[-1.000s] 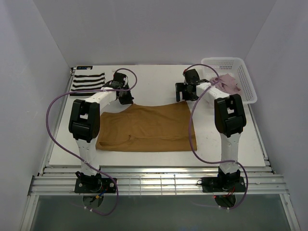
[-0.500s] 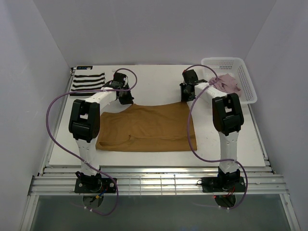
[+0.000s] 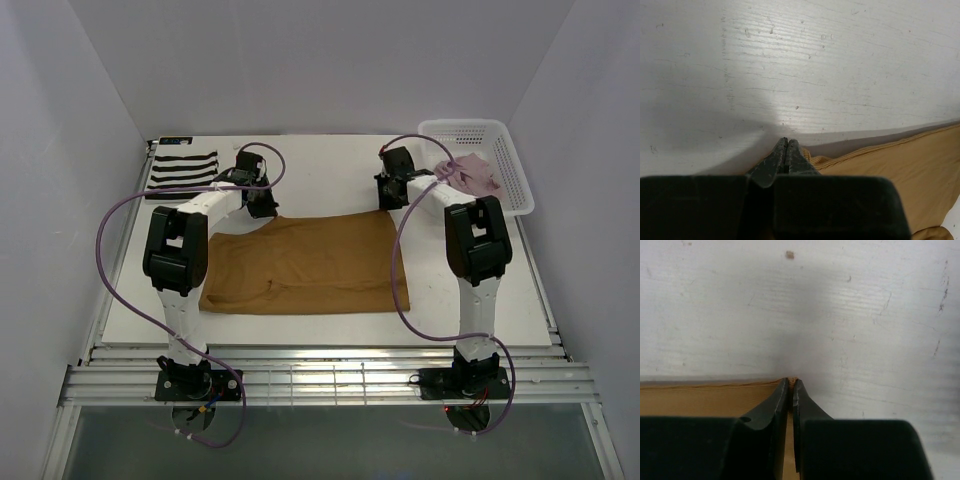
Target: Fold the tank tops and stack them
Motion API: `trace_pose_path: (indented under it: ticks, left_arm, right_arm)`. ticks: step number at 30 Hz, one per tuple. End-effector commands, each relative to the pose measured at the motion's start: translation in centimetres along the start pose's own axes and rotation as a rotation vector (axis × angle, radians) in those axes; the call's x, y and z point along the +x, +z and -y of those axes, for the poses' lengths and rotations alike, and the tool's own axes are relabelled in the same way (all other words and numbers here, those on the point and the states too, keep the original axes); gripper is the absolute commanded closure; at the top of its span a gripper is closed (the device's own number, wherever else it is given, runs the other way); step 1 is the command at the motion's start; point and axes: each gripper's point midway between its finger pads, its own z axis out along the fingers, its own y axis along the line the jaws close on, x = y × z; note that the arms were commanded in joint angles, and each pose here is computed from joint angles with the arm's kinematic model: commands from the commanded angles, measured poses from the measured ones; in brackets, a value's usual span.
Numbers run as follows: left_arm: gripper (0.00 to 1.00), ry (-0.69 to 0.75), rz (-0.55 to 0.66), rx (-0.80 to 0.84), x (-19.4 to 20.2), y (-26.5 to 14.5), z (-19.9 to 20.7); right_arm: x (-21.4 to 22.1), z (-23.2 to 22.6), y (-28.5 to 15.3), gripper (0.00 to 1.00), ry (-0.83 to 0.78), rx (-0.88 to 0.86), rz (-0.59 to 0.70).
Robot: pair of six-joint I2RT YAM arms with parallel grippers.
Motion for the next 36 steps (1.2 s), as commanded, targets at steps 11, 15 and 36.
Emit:
trace_pose_path:
  ticks: [11, 15, 36]
  left_arm:
    - [1.0, 0.011, 0.09, 0.092, -0.4, -4.5, 1.2]
    - [1.0, 0.022, 0.089, 0.132, 0.5, -5.4, 1.4]
    - [1.0, -0.025, 0.031, 0.212, 8.0, -8.3, -0.2]
  right_arm:
    - [-1.5, -1.6, -7.3, 0.92, -0.035, -0.151, 0.255]
    - [-0.2, -1.4, -8.6, 0.92, -0.016, -0.158, 0.267]
    - [6.9, -1.2, -12.3, 0.92, 0.027, -0.21, 0.23]
